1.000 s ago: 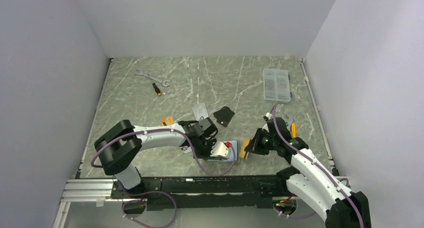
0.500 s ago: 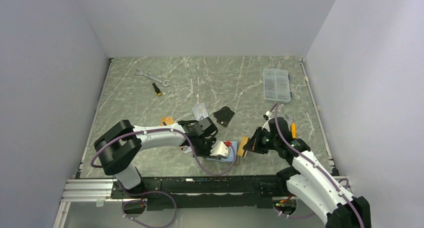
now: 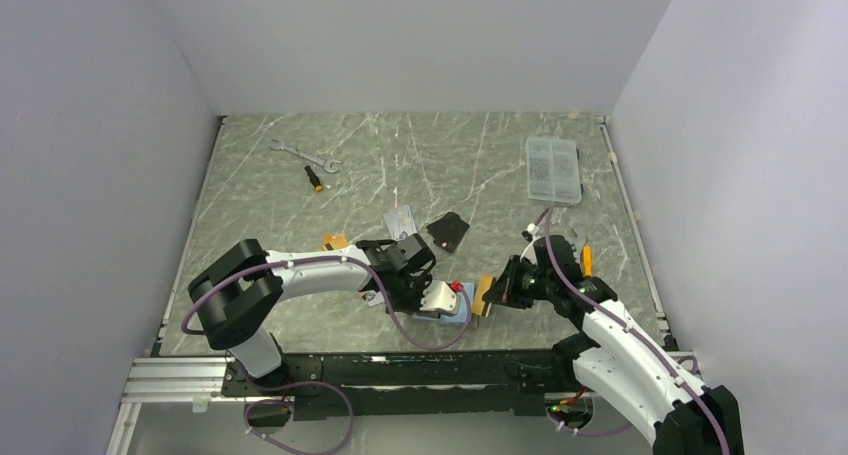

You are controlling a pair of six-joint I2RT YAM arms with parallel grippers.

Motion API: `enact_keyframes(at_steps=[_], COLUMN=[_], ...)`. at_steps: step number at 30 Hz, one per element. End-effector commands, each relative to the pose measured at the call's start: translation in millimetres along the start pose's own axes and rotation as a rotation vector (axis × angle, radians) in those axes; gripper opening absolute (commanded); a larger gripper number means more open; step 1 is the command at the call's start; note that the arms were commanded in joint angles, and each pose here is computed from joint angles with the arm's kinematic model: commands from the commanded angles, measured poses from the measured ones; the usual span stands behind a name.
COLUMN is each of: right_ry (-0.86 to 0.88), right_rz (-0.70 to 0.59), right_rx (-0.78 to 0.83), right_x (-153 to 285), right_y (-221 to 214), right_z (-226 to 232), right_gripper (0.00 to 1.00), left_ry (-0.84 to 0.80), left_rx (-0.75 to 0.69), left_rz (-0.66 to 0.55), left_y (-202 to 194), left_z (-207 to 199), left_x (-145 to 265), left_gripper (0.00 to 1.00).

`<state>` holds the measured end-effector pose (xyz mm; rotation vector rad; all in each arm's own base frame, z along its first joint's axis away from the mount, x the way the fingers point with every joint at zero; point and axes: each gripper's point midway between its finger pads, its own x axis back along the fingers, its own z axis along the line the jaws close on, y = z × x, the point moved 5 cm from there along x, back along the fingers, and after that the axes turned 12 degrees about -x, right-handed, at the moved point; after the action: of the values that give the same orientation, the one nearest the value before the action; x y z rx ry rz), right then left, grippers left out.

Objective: Put the credit cards into the card holder
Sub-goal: Insert the credit card into the card holder.

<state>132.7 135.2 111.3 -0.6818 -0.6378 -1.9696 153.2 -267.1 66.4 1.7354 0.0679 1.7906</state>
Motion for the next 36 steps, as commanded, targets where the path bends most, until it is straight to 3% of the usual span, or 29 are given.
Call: enact_keyframes(at_steps=[1,18,36], right_ry=[0.032,-0.063,-0.029], right_rz=[0.006,-0.013,-0.018], right_rx=[0.006,0.054,0.065], right_x=[-5,-1,3], right_y=[-1,2,2], right_z=[3,-4,6], right_gripper=[0.0,0.0,0.0], left_ry=[0.027,0.026,0.018], left_rx=[-0.027,-0.028,-0.03], left_rz=[-0.007,-0.01,-0.012], left_y=[8,8,9], left_z=[7,7,6], left_x=[10,10,11], left_gripper=[0.21,0.19,0.16])
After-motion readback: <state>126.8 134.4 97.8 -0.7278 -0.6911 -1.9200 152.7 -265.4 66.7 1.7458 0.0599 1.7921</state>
